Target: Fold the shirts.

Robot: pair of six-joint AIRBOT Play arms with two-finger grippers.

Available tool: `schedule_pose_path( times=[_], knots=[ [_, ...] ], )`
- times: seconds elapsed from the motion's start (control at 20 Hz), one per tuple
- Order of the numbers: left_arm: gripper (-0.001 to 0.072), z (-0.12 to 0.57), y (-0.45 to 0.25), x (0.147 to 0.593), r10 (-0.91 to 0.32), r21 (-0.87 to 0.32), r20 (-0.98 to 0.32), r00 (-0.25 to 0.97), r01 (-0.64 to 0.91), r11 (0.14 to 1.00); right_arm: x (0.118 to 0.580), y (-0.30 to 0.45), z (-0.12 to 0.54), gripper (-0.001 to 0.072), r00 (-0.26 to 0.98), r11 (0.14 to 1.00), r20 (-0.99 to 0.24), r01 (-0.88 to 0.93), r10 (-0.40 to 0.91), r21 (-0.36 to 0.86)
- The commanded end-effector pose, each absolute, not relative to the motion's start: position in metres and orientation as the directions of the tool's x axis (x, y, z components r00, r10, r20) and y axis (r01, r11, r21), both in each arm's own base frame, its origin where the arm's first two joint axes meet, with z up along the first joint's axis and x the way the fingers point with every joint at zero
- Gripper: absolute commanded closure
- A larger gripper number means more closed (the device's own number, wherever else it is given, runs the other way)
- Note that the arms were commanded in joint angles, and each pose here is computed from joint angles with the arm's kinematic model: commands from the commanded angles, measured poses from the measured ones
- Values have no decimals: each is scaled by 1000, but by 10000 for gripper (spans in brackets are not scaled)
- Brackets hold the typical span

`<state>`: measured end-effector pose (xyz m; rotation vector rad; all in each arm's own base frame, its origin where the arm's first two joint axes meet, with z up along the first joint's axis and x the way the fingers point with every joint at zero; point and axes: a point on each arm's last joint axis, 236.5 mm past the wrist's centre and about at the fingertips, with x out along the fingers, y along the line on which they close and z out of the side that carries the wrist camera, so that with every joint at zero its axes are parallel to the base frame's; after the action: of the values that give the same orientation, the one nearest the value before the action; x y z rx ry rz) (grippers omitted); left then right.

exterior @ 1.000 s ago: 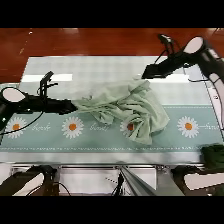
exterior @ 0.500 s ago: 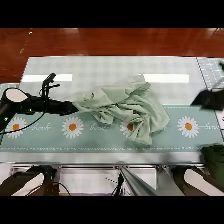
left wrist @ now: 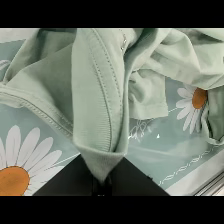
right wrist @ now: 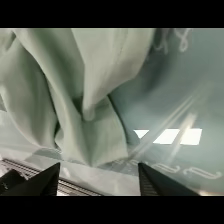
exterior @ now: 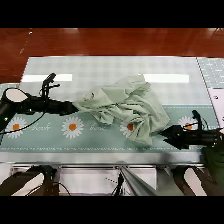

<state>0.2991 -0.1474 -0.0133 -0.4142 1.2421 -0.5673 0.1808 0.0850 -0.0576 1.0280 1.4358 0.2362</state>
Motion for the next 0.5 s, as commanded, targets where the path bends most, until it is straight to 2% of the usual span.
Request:
schedule_pose_path(
  times=[0.0, 0.3, 0.35, 0.45],
  knots=[
    [672, -14, -147, 299, -610, -581, -763, 215, 186, 792, 184, 95, -62, 149, 253, 513, -658, 455, 709, 728],
    [672, -14, -147, 299, -610, -581, -763, 215, 186, 793, 191, 101, -75, 148, 245, 576, -714, 448, 656, 684],
    [672, -14, -147, 299, -610, -581, -763, 215, 186, 792, 194, 109, -77, 115, 239, 594, -722, 432, 650, 678],
    [672, -14, -147, 299, -610, -581, -763, 215, 186, 792, 200, 123, -81, 101, 246, 623, -739, 411, 627, 666]
  ],
)
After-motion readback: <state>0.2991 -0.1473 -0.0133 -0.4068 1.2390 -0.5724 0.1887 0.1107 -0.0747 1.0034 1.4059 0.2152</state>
